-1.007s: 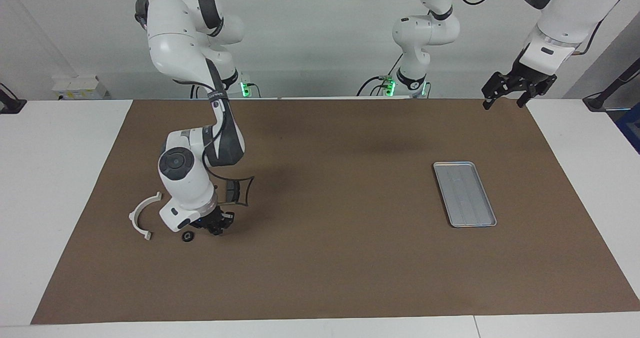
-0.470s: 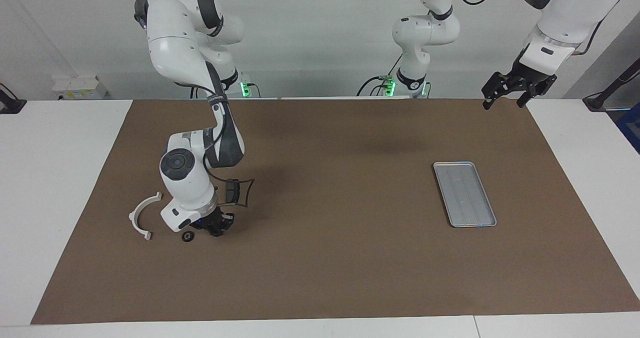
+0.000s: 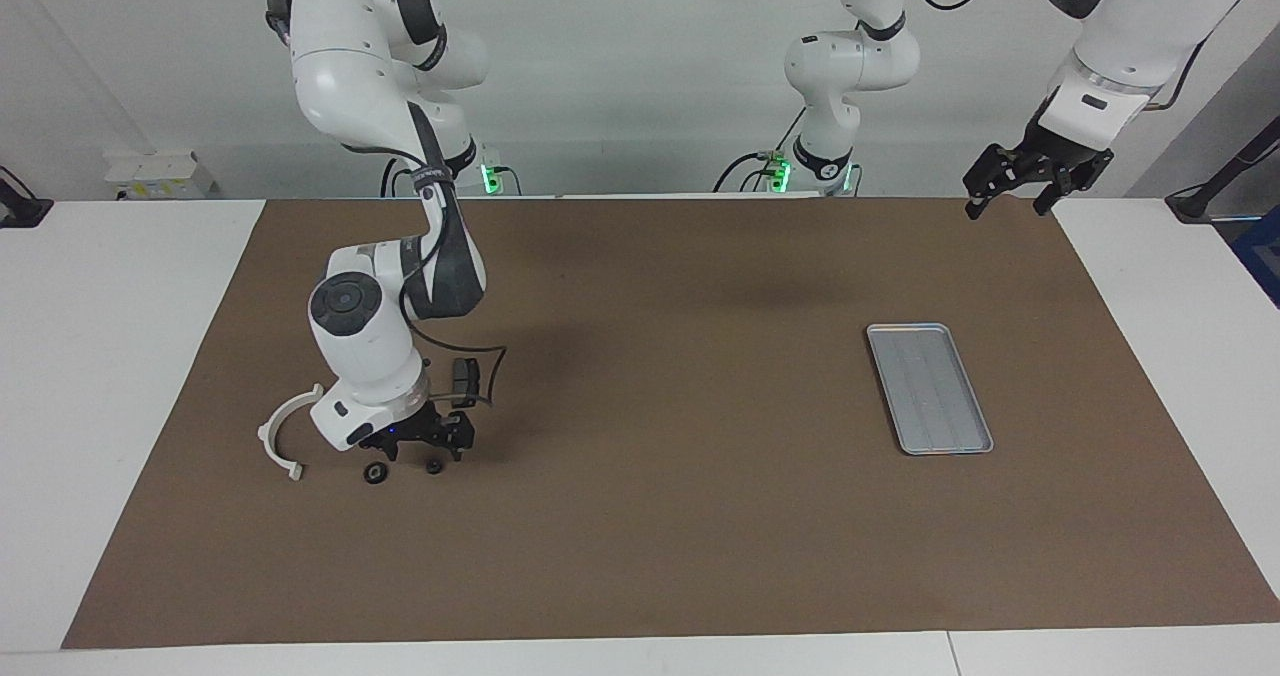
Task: Place bearing gear from tray to pile
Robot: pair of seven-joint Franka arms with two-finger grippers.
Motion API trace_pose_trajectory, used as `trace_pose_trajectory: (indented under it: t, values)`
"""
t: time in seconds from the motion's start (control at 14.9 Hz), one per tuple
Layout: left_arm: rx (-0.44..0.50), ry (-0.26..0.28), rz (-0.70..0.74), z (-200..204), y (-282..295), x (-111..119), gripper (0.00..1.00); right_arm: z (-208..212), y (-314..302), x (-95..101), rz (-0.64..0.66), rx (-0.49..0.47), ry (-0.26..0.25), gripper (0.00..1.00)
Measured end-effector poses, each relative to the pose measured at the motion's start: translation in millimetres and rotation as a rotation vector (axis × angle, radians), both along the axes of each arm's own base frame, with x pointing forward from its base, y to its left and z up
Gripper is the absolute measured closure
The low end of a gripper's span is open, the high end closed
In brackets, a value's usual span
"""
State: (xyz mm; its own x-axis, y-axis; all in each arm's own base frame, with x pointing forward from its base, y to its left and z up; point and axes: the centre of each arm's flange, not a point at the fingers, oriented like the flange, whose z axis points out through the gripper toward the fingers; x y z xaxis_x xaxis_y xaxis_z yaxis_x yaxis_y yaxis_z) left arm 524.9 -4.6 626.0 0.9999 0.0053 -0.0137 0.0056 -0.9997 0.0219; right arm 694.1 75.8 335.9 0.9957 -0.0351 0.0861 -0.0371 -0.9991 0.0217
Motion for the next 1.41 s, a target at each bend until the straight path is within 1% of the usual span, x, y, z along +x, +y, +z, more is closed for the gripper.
trace_pose_trajectory:
  t: [0.4, 0.6, 0.74, 0.87, 1.01, 1.21, 1.34, 1.41]
  values:
    - [0.000, 0.000, 0.000, 0, 0, 0, 0.00, 29, -10, -0.8, -0.014, 0.000, -0.034, 0.00]
    - [0.000, 0.000, 0.000, 0, 0, 0, 0.00, 60, -15, -11.0, -0.024, -0.012, -0.007, 0.00]
    - [0.000, 0.000, 0.000, 0, 0, 0, 0.00, 94, -17, -25.2, -0.028, -0.024, 0.023, 0.00]
    - [0.000, 0.000, 0.000, 0, 0, 0, 0.00, 142, -18, -46.1, -0.033, -0.036, 0.040, 0.00]
    - [0.000, 0.000, 0.000, 0, 0, 0, 0.00, 197, -15, -73.7, -0.037, -0.028, 0.038, 0.00]
    - [0.000, 0.000, 0.000, 0, 0, 0, 0.00, 273, -11, -129.4, -0.048, 0.021, 0.063, 0.00]
    - [0.000, 0.000, 0.000, 0, 0, 0, 0.00, 305, -11, -163.0, -0.048, 0.019, 0.088, 0.00]
    - [0.000, 0.000, 0.000, 0, 0, 0, 0.00, 316, -11, -175.7, -0.048, 0.016, 0.100, 0.00]
